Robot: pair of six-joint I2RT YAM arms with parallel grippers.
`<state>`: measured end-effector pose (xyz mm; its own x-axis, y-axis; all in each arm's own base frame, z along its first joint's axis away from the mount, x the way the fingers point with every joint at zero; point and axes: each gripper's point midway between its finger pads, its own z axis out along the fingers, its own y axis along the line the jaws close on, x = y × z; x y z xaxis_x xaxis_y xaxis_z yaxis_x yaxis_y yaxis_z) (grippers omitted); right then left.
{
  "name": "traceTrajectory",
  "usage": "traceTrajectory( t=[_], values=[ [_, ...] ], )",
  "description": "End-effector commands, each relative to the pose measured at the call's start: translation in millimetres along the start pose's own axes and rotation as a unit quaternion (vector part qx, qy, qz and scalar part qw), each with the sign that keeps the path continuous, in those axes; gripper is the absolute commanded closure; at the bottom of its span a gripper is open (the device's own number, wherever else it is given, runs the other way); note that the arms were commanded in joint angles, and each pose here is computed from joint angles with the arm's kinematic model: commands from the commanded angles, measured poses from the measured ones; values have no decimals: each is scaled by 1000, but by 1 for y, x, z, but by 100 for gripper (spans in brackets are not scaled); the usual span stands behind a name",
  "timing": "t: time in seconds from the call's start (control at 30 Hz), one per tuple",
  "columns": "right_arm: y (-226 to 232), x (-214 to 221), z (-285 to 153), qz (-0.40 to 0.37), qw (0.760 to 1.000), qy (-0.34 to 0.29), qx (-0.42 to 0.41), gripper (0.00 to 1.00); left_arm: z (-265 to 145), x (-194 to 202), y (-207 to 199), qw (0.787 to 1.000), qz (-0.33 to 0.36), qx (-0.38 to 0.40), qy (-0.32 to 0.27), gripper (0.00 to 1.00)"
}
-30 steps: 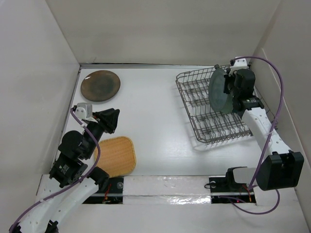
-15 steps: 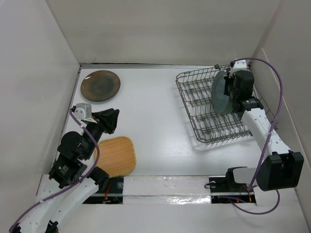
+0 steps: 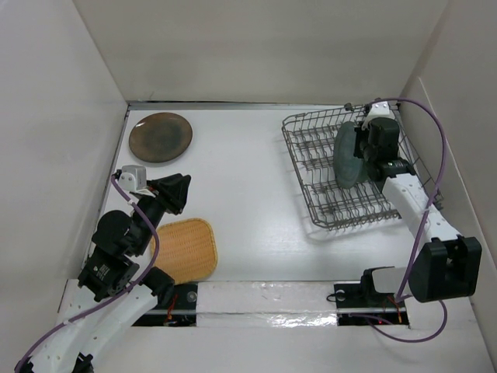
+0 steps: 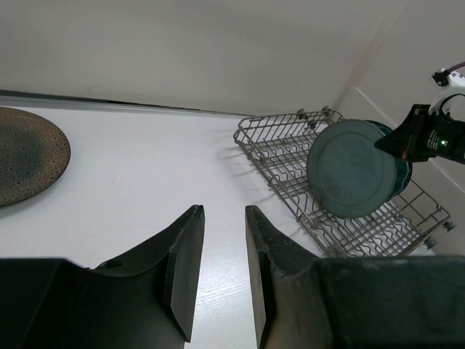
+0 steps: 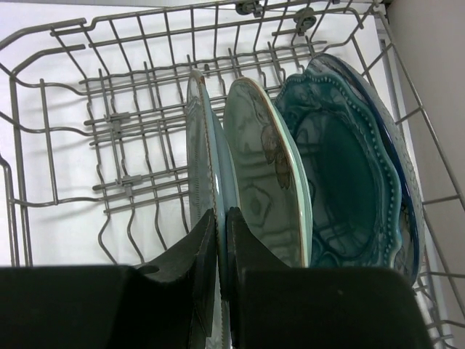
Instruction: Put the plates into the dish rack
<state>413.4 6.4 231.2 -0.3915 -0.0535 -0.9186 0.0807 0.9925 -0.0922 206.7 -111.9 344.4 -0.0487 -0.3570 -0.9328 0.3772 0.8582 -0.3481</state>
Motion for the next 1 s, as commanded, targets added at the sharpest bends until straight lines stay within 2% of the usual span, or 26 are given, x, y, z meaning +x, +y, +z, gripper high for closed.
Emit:
traceTrajectory(
  t=[0.0,0.07,0.1,0.17,0.23,0.33,0.5,0.57,0.67,0.73,0.77,0.8,0.83,0.87,0.9,0.97],
  values=[
    [-5,-20,-3,67,997,-46,13,100,2,-12,-8,1000,-4,16,-22,74],
    [-8,-18,-8,88,995,-47,22,93,2,-12,-7,1000,-4,15,-21,74],
    [-10,-16,-9,95,994,-46,30,78,3,-11,-7,1000,-3,14,-19,74],
    [-14,-9,-9,111,992,-44,37,65,5,-7,-6,1000,-1,11,-13,74],
    [-17,-8,-11,123,990,-40,49,46,6,-8,-6,1000,-1,10,-14,74],
    [-24,-13,-16,137,988,-47,60,38,9,-4,-4,1000,1,3,-8,74],
    [-19,-43,-36,156,984,-80,38,35,9,-5,-1,1000,1,-2,-12,73],
    [-14,-61,-54,163,981,-107,24,29,11,-1,0,1000,3,-8,-6,73],
    [-1,-87,-83,162,977,-140,-2,28,12,-1,1,1000,4,-11,-3,74],
    [12,-94,-97,156,976,-148,-24,31,13,-1,3,1000,4,-16,-4,74],
    [29,-95,-105,150,976,-149,-52,37,14,2,4,1000,5,-18,-1,74],
    [43,-96,-113,146,974,-149,-82,49,14,1,4,1000,5,-20,-1,76],
    [57,-92,-117,149,973,-140,-109,83,14,0,5,1000,5,-21,-2,88],
    [74,-88,-122,149,970,-133,-140,97,14,0,5,1000,5,-23,-3,94],
    [113,-80,-135,137,962,-117,-205,100,14,-1,6,1000,5,-25,-4,99],
    [159,-61,-144,135,950,-85,-267,100,15,1,11,999,5,-40,-3,100]
  ],
)
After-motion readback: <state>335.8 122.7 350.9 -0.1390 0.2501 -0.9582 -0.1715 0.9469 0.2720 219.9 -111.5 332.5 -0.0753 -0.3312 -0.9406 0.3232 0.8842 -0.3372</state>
